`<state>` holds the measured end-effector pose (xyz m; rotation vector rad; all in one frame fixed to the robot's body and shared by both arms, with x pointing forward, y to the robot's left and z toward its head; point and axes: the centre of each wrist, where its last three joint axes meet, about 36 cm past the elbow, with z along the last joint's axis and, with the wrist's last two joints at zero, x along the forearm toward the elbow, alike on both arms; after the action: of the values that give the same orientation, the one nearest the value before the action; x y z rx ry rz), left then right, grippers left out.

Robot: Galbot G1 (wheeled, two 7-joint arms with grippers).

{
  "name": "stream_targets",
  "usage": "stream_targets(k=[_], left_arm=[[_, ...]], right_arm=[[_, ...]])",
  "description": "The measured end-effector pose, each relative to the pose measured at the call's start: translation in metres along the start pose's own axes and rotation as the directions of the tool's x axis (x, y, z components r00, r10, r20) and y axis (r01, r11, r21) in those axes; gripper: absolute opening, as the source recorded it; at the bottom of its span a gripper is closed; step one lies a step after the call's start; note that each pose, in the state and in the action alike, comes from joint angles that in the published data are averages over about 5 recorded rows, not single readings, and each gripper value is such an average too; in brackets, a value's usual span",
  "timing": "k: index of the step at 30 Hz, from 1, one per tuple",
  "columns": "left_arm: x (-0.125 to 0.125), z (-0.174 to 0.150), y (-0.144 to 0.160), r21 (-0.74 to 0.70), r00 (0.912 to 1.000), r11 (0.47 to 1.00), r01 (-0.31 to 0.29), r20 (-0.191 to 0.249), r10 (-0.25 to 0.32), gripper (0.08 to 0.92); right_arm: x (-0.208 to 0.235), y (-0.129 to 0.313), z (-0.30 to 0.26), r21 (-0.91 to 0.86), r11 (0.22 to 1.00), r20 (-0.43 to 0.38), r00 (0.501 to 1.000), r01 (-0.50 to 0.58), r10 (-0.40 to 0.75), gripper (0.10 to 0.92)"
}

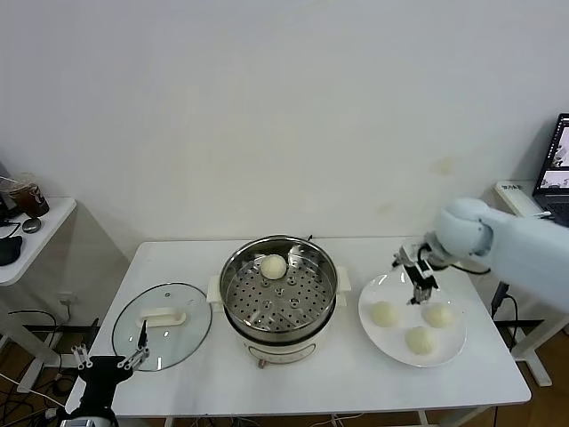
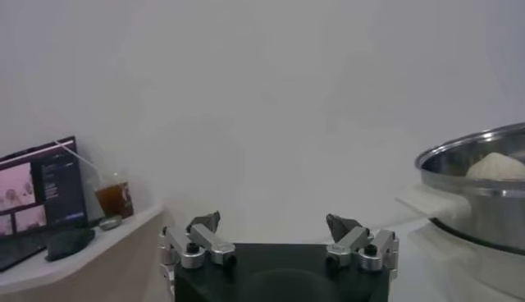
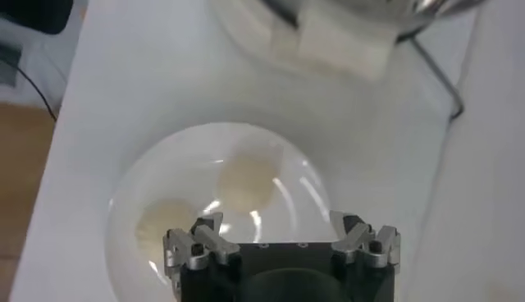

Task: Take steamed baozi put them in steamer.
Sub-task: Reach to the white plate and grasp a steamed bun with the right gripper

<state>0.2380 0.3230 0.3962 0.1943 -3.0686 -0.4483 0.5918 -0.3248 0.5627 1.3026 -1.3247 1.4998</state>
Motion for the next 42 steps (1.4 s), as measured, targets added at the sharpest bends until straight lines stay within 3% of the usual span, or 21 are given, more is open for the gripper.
stream_targets(k=[15, 27, 35, 42], left_arm=[[0.003, 0.003, 0.006, -0.018, 0.9992, 1.0, 0.025, -0.029, -0.026, 0.823], [0.001, 0.006, 0.008, -0.027, 0.9988, 0.999, 0.034, -0.034, -0.035, 0.823], [0.001, 0.006, 0.008, -0.029, 0.9987, 0.999, 0.035, -0.035, -0.036, 0.823], [0.001, 0.004, 0.007, -0.03, 0.999, 0.999, 0.033, -0.031, -0.034, 0.823]], right_arm=[[-0.078, -0.005, 0.001, -0.039, 0.998, 0.003, 0.999, 0.048, -0.047, 0.823], [-0.111, -0.017, -0.01, -0.033, 0.998, -0.004, 0.998, 0.059, -0.059, 0.815], [-0.119, -0.018, -0.011, -0.043, 0.996, -0.006, 0.997, 0.082, -0.083, 0.629], [-0.118, -0.019, -0.011, -0.047, 0.994, -0.002, 0.995, 0.095, -0.095, 0.549]])
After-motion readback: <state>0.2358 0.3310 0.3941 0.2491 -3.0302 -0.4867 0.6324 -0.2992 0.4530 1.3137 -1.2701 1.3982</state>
